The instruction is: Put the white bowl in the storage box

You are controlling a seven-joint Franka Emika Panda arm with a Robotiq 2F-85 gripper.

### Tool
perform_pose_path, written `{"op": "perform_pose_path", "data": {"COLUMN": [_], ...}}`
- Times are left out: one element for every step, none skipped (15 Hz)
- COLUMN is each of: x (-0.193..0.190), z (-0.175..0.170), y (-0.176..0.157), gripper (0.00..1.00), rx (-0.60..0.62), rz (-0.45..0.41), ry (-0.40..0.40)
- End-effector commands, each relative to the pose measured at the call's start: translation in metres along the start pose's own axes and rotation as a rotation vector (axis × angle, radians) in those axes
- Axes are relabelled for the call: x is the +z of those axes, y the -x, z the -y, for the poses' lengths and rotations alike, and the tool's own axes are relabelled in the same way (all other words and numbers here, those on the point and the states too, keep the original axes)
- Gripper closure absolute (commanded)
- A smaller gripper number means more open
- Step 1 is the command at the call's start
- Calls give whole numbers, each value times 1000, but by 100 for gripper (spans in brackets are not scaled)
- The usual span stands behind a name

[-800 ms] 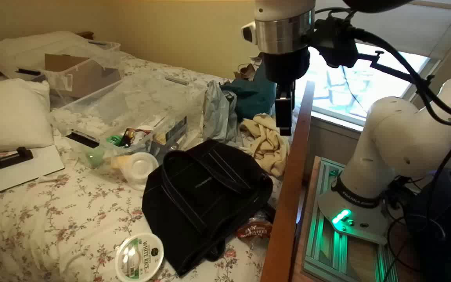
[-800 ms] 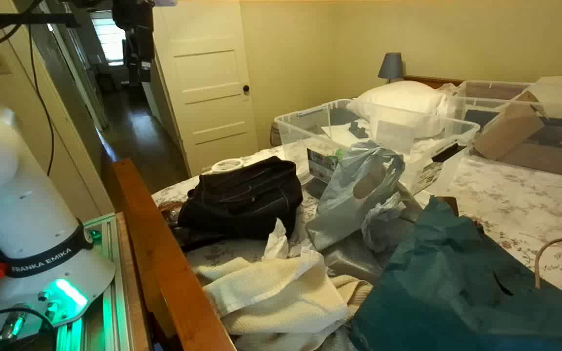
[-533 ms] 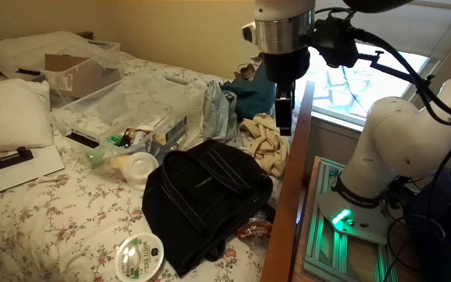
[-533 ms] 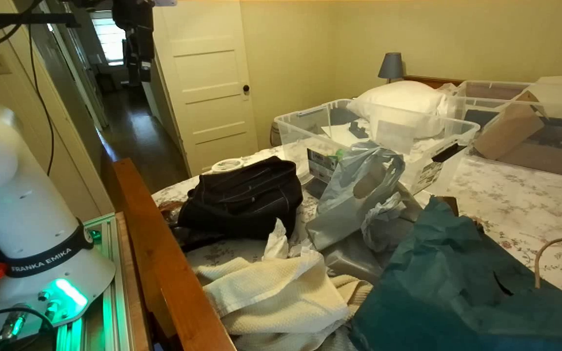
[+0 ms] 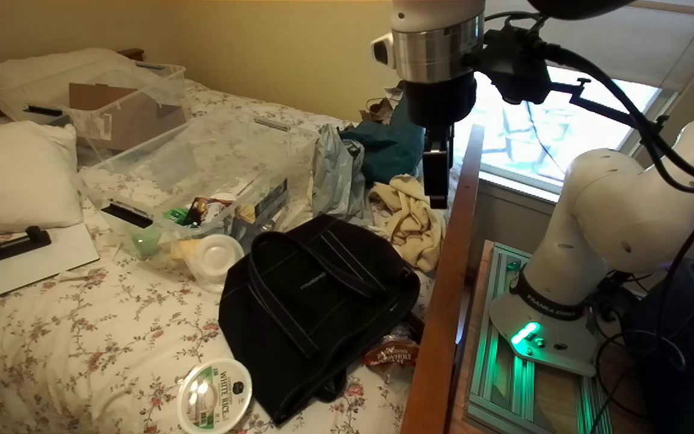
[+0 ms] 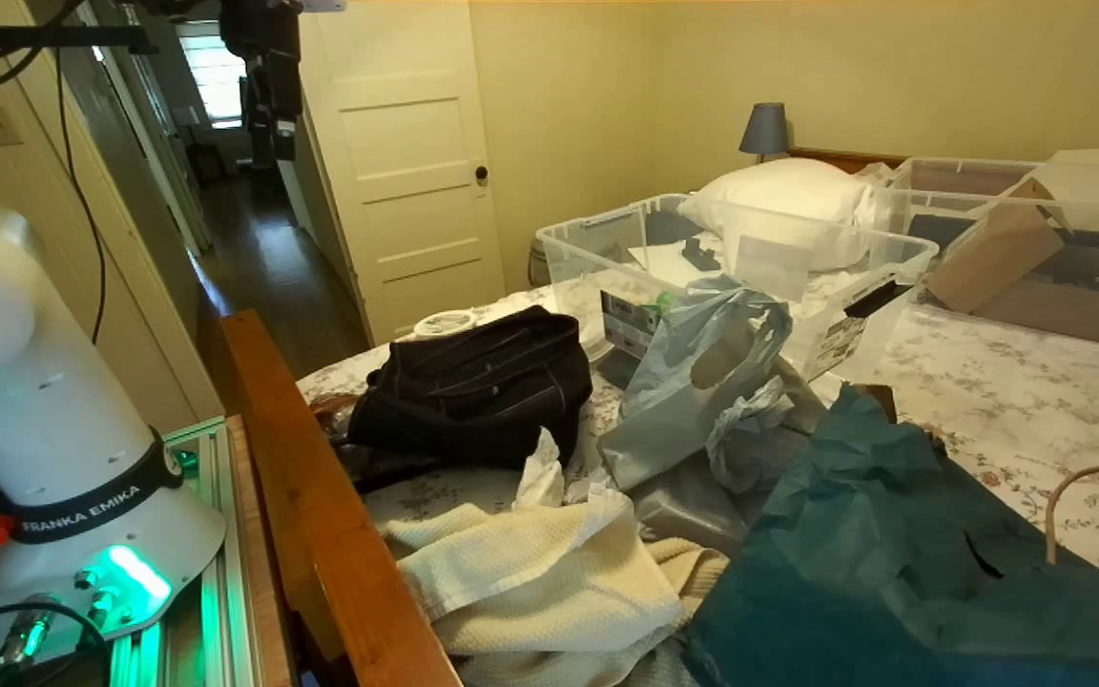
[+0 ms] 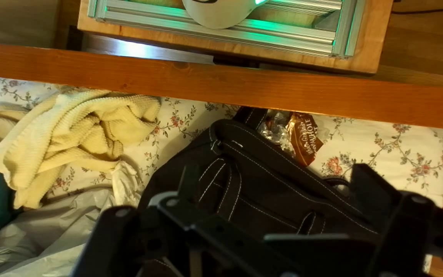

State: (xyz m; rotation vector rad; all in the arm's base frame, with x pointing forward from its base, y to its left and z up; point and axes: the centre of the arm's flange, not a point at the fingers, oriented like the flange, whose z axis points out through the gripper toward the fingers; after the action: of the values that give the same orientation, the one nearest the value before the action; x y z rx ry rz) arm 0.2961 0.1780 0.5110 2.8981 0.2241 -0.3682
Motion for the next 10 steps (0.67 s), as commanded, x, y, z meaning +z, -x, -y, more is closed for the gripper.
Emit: {"op": "perform_pose_path", "data": {"x": [-11, -17, -23, -28, -31, -33, -31, -29, -26, -24], "z": [14, 22, 29, 36, 44, 52, 60, 65, 70, 75], "y": [-23, -34, -45, -56, -71, -85, -98, -108, -119, -127], "gripper": [0, 0, 0, 0, 0, 0, 0, 0, 0, 0], "rx": [-65, -107, -152, -196, -241, -279, -332, -376, -421, -469], "rz": [-48, -84, -122, -173, -213, -235, -247, -260, -273, -278], "ry": [-4, -2, -7, -13, -30, -37, -60, -74, -94, -111]}}
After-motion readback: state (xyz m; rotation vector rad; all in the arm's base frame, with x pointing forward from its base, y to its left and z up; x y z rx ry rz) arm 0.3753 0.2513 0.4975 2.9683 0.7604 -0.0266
